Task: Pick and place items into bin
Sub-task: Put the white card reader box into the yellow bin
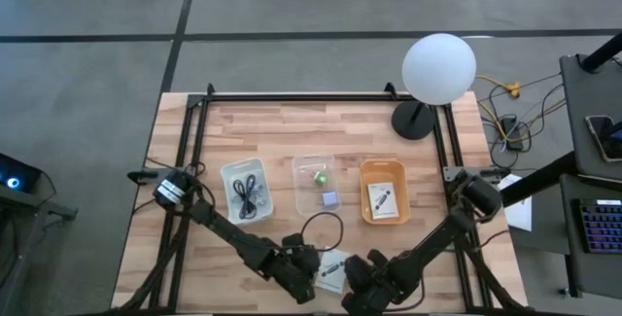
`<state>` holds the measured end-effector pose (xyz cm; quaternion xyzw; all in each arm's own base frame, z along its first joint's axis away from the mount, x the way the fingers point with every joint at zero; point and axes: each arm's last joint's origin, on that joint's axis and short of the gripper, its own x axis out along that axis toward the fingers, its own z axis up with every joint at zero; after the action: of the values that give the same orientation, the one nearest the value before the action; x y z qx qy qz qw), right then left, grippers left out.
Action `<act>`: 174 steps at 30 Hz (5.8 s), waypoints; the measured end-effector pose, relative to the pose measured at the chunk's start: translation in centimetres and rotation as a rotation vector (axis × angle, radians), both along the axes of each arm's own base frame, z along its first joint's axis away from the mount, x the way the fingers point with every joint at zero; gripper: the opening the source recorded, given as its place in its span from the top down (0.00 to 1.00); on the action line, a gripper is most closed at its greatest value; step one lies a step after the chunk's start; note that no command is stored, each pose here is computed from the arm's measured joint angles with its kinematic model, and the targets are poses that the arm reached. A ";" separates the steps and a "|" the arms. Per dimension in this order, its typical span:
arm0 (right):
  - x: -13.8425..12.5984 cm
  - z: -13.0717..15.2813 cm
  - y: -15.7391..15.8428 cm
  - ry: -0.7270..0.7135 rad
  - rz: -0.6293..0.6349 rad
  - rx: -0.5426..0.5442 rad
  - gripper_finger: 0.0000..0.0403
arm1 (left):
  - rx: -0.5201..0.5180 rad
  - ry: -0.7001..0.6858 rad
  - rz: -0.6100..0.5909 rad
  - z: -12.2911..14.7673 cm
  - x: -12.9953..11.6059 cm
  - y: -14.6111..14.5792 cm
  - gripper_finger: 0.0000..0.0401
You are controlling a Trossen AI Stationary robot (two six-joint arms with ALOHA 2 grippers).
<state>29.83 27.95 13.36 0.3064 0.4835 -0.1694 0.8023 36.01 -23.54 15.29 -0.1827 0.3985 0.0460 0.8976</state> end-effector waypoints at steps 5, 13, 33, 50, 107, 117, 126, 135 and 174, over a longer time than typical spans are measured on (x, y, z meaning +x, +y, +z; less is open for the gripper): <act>1.4 0.1 0.3 -0.019 0.098 -0.049 0.97 | -0.009 -0.011 0.000 -0.8 -0.3 0.2 1.00; 3.5 1.0 -0.5 -0.050 0.148 -0.095 0.97 | -0.019 -0.001 -0.002 -1.7 -0.1 0.5 1.00; 1.1 0.3 -1.3 0.167 0.063 -0.076 0.97 | -0.018 0.011 -0.012 -1.9 0.1 0.6 1.00; 1.4 0.1 -1.4 0.156 0.100 -0.096 0.97 | 0.040 -0.060 -0.020 -0.5 1.0 0.6 1.00; 1.8 3.6 -0.1 0.102 0.751 -0.455 0.76 | 0.048 0.072 -0.030 -4.5 -1.2 2.0 1.00; 3.9 1.5 -0.8 0.080 0.862 -0.514 0.55 | 0.001 0.101 0.028 -5.7 -2.8 2.1 1.00; 4.9 1.6 -2.2 0.066 0.776 -0.634 0.53 | 0.098 -0.051 0.025 -0.5 -2.8 2.2 1.00; 5.1 1.5 -2.6 0.070 0.763 -0.682 0.53 | 0.088 0.025 0.108 -0.3 -4.4 2.3 1.00; 4.4 -1.1 -3.0 0.096 0.140 -0.108 0.76 | -0.133 -0.101 0.111 -0.8 -2.1 1.1 1.00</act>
<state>34.18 24.92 12.29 0.2200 0.5319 -0.1533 0.8032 33.92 -22.41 14.46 -0.2656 0.3443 0.0598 0.8985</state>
